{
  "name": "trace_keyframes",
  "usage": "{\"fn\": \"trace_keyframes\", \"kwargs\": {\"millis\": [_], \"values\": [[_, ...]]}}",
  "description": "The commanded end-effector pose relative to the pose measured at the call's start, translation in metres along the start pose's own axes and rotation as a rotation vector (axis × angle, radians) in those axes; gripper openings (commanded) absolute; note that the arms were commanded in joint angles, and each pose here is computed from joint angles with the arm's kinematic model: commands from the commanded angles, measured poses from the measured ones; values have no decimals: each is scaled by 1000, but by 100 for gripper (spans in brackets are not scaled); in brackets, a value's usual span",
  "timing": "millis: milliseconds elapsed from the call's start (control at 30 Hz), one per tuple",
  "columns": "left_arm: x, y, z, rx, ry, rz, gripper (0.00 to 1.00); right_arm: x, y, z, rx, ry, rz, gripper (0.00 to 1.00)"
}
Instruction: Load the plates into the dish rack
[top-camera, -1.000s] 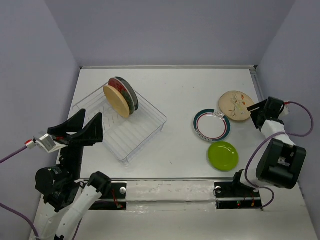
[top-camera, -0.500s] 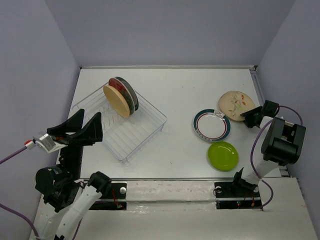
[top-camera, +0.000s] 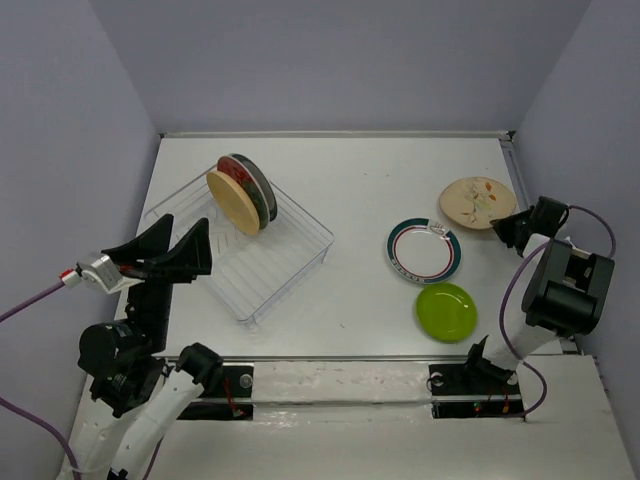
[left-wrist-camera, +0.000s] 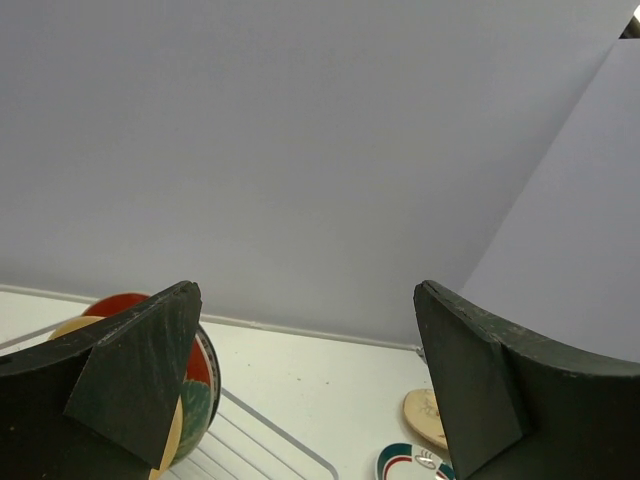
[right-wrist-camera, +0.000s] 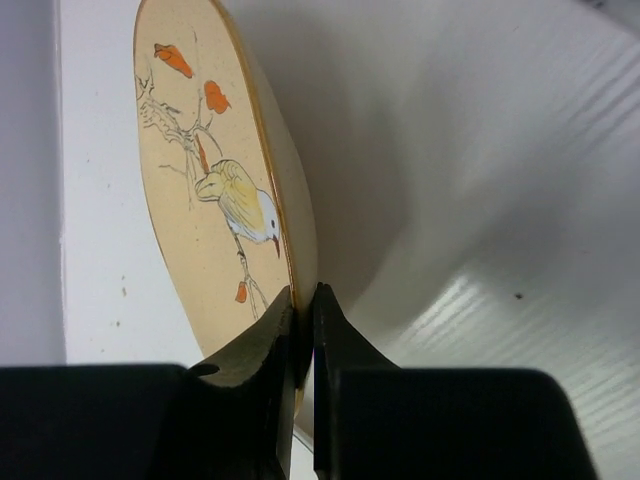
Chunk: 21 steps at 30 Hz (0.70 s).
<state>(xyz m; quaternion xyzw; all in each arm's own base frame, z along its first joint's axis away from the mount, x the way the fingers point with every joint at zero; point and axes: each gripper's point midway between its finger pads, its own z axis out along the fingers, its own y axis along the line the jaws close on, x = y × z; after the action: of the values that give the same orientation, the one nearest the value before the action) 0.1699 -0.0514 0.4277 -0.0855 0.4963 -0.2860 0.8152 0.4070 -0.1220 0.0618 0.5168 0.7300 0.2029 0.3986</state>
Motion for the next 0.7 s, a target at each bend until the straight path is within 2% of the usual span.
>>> {"fn": "trace_keyframes", "kwargs": {"millis": [0, 133, 233, 267, 367, 400, 500, 567, 667], "values": [[-10, -2, 6, -7, -29, 13, 99, -64, 70, -43, -155, -261, -97, 7], [-8, 1, 8, -21, -23, 24, 99, -74, 118, -79, -215, -366, -218, 7], [-3, 3, 11, -32, -9, 38, 99, -61, 161, -107, -256, -431, -357, 7], [-2, 4, 12, -38, -5, 42, 99, -43, 188, -117, -309, -422, -405, 7], [1, 9, 14, -64, 1, 54, 99, -18, 227, -146, -375, -440, -501, 7], [2, 10, 15, -70, 5, 58, 99, 4, 260, -164, -454, -427, -539, 7], [3, 14, 15, -91, 1, 62, 99, 33, 297, -196, -531, -427, -607, 7], [2, 19, 16, -118, -6, 71, 99, 66, 335, -233, -632, -435, -656, 7], [-2, 27, 15, -154, -27, 81, 99, 113, 374, -263, -715, -422, -724, 7]]}}
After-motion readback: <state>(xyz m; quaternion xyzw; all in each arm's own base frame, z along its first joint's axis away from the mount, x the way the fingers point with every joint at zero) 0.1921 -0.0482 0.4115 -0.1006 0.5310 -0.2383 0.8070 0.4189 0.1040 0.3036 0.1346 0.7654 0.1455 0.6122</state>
